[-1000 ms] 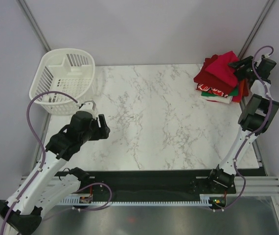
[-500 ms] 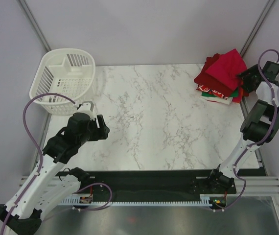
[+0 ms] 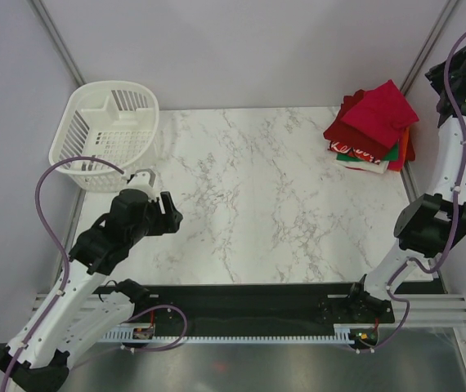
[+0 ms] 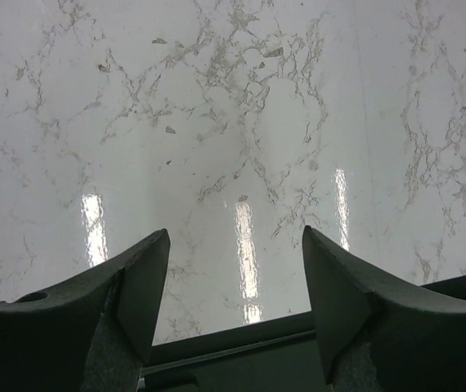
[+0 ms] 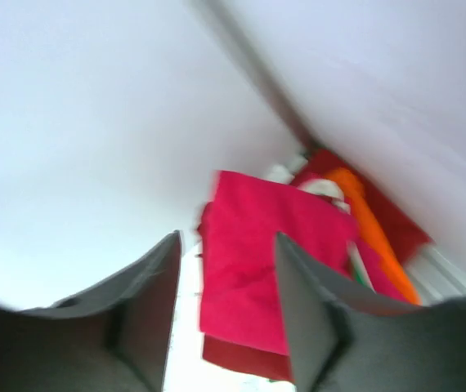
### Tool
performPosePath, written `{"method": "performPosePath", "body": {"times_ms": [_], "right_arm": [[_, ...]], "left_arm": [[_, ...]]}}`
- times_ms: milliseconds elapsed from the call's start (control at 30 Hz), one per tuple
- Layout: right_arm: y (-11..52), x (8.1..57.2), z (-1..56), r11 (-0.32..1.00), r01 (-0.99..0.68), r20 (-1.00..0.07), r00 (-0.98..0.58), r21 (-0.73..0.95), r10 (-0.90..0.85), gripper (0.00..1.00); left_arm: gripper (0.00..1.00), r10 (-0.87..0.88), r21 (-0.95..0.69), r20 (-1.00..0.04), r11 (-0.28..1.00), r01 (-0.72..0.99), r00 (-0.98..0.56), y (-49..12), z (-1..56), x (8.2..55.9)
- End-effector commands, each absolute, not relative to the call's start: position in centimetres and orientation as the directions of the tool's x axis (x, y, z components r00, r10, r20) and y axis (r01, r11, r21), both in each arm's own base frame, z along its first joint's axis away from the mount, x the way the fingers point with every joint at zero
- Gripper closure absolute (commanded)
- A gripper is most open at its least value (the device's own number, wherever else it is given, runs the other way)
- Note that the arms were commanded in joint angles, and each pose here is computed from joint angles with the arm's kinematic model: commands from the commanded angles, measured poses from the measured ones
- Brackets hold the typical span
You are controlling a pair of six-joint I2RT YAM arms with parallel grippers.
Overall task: Fold and stack the t-shirts
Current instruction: Neatly place the folded tshirt to the corner
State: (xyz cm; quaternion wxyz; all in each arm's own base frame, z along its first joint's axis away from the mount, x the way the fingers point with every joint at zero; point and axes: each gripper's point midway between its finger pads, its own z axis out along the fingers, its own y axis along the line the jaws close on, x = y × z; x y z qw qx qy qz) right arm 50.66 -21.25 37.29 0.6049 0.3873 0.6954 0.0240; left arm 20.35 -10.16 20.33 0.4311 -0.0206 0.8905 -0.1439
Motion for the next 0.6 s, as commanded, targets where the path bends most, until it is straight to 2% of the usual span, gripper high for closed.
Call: {"method": "performPosePath", "body": {"times_ms": [0,100,167,567], "right_arm": [[-18.3,53.9,35.0,0.730,0.398,-0.774,-0.074,0.555,0.629,0.55],[-17.7,55.3,33.1,0.726,0.367,-0.746,-0.116,0.582,0.656,0.82],[-17.7,56.3,31.2,0.722,0.373,-0.732,-0.146,0.583,0.666,0.88],[-19.4,61.0,22.3,0.694,0.442,-0.682,-0.218,0.569,0.698,0.88]], "left_arm": [[0.26,-0.151,-0.262,-0.787,0.960,0.102,-0.598,-10.0,20.9,20.8],[0.26,-0.153,-0.261,-0.788,0.960,0.098,-0.597,-10.0,20.9,20.8],[0.26,-0.155,-0.259,-0.788,0.961,0.093,-0.596,-9.9,20.9,20.8],[0.26,-0.150,-0.244,-0.782,0.967,0.077,-0.605,-9.7,20.5,21.1]]}}
